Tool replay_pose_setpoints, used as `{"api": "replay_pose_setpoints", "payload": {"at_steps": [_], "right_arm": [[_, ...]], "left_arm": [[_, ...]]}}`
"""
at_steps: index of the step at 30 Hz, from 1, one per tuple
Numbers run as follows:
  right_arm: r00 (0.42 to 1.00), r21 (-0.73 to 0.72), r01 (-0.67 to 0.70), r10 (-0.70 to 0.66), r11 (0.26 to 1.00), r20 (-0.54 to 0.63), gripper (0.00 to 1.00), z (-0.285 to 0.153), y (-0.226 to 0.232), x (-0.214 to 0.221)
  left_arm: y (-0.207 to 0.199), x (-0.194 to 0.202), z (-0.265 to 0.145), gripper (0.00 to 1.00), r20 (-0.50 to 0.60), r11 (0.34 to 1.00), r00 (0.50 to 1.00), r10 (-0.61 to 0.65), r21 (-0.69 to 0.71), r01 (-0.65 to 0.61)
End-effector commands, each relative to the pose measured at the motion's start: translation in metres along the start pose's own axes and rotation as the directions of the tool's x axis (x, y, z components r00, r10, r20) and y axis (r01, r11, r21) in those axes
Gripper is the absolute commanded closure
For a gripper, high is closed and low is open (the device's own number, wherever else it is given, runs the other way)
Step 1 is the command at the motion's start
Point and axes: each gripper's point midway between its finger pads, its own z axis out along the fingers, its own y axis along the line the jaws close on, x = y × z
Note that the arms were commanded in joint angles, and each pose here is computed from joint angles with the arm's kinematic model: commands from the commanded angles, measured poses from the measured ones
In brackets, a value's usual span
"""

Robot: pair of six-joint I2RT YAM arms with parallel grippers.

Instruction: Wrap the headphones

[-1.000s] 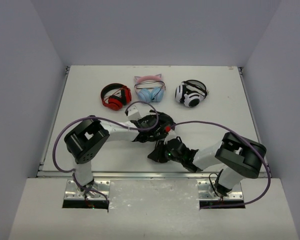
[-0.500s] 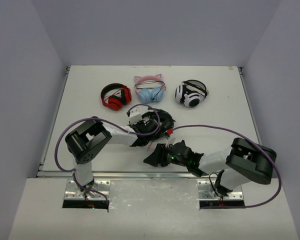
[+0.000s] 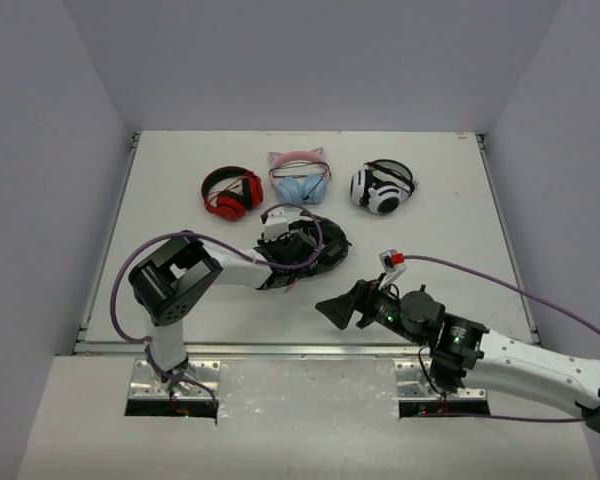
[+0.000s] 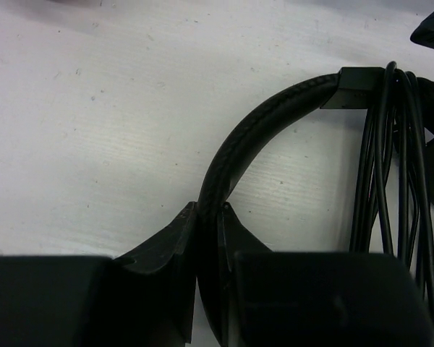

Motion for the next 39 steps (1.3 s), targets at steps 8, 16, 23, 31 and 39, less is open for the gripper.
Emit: {"api": "replay_pose_setpoints", "payload": {"at_steps": [8, 16, 23, 31, 39], "right_arm": [[0.962, 0.317, 0.274, -0.263, 0.908, -0.079, 0.01, -0.049, -0.050, -0.027], [0.947, 0.296, 0.304, -0.320, 0.906, 0.007, 0.01, -0.077, -0.027, -0.067], [0.948, 0.212, 0.309, -0.319, 0.927, 0.011, 0.01, -0.084, -0.006, -0.071], [0.943, 0.095, 0.332, -0.333, 0.939, -0.007, 0.01, -0.077, 0.015, -0.063], [0.934, 0.025, 0.356, -0.356, 0.934, -0.016, 0.01, -0.079, 0.029, -0.062]], "left_arm": [[-0.027, 0.008, 0.002, 1.00, -0.055, 0.951, 0.960, 0.273, 0.169, -0.260], [-0.041, 0.012, -0.003, 1.00, -0.055, 0.841, 0.871, 0.488, 0.298, -0.452], [-0.042, 0.005, -0.007, 1.00, 0.059, 0.654, 0.716, 0.696, 0.362, -0.665], [-0.056, 0.019, 0.011, 1.00, 0.139, 0.445, 0.539, 0.830, 0.416, -0.793], [-0.073, 0.016, -0.007, 1.00, 0.340, 0.103, 0.499, 0.797, 0.738, -0.667]]}}
